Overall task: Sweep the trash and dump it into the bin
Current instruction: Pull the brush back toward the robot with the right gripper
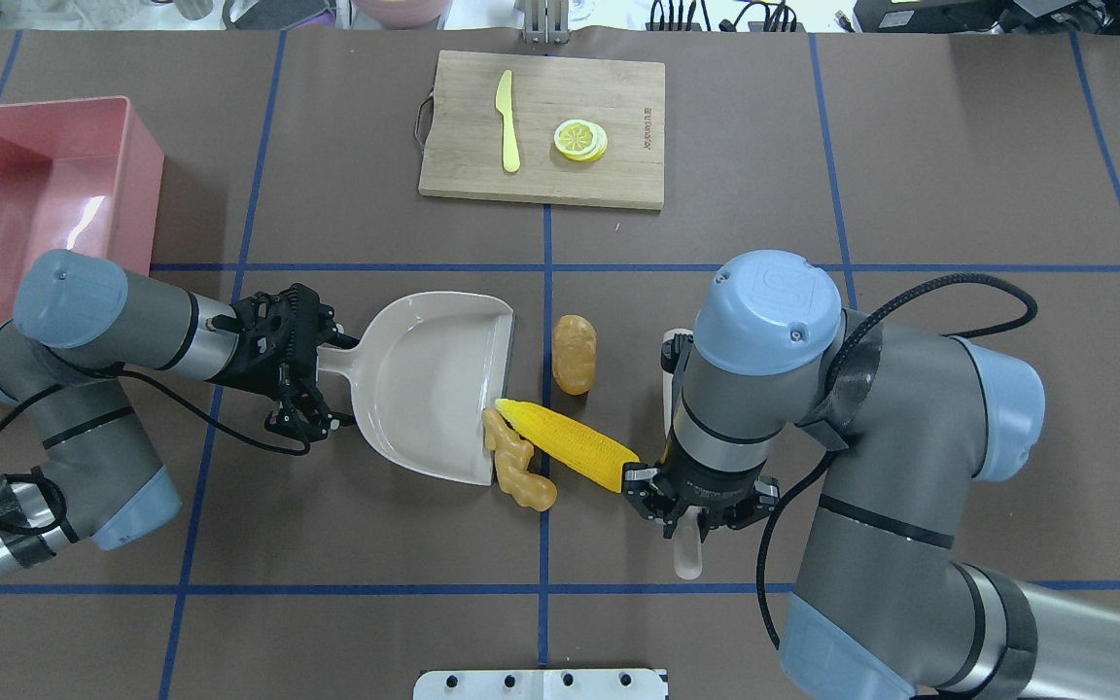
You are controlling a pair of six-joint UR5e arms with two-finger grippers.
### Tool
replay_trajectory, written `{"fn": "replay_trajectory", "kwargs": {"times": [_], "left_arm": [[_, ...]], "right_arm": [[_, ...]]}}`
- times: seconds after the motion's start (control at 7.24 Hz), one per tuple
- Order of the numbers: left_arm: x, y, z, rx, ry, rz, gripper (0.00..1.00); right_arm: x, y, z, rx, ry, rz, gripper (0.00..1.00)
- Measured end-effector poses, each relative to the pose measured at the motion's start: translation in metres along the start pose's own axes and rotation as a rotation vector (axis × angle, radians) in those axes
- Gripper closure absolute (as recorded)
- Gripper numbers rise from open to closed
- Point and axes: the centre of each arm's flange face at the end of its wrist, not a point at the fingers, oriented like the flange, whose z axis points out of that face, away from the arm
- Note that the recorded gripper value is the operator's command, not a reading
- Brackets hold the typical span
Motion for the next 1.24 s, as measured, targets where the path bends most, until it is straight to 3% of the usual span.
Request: {"fn": "replay_trajectory", "kwargs": {"times": [0.41, 0.69, 1.24], "left_arm": [[0.0, 0.0, 0.0, 0.0, 0.0, -0.001, 0.01], [0.0, 0.0, 0.0, 0.0, -0.001, -0.001, 0.01], [0.0, 0.0, 0.0, 0.0, -0.001, -0.001, 0.01]], "right_arm": [[-0.004, 0.021, 0.021, -0.031, 0.018, 0.076, 1.0], [-0.017, 0.032, 0.033, -0.046, -0.021, 0.078, 1.0], [-0.037, 0.047, 0.051, -0.064, -0.033, 0.059, 1.0]]}}
